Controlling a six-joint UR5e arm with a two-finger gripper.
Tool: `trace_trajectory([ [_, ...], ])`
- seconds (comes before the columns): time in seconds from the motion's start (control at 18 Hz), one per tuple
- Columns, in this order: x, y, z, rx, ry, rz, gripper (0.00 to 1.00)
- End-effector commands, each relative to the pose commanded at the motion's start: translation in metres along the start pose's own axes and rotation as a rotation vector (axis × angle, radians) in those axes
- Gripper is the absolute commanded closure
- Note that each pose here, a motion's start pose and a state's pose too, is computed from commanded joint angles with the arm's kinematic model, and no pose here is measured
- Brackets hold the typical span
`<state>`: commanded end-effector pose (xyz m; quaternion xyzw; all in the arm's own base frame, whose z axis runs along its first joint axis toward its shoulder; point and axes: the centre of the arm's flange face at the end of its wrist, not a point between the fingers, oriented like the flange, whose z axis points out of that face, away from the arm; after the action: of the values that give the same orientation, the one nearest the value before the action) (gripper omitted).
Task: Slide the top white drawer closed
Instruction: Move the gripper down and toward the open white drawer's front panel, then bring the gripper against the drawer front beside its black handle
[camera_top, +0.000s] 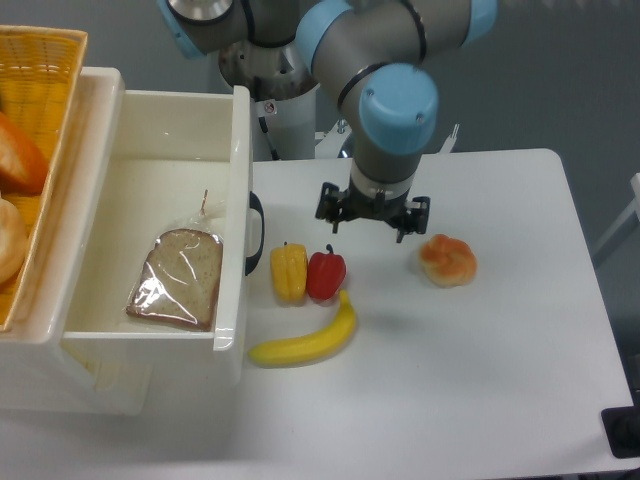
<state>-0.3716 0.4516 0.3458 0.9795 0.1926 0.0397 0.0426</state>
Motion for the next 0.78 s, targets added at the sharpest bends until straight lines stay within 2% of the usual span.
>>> trace_trajectory([
  [0.22,0.008,-0.007,0.006,0.038,0.095,-0.022,0.0],
  [0.78,0.017,-0.012,0.023,0.036,0.172,-0.019,0.0],
])
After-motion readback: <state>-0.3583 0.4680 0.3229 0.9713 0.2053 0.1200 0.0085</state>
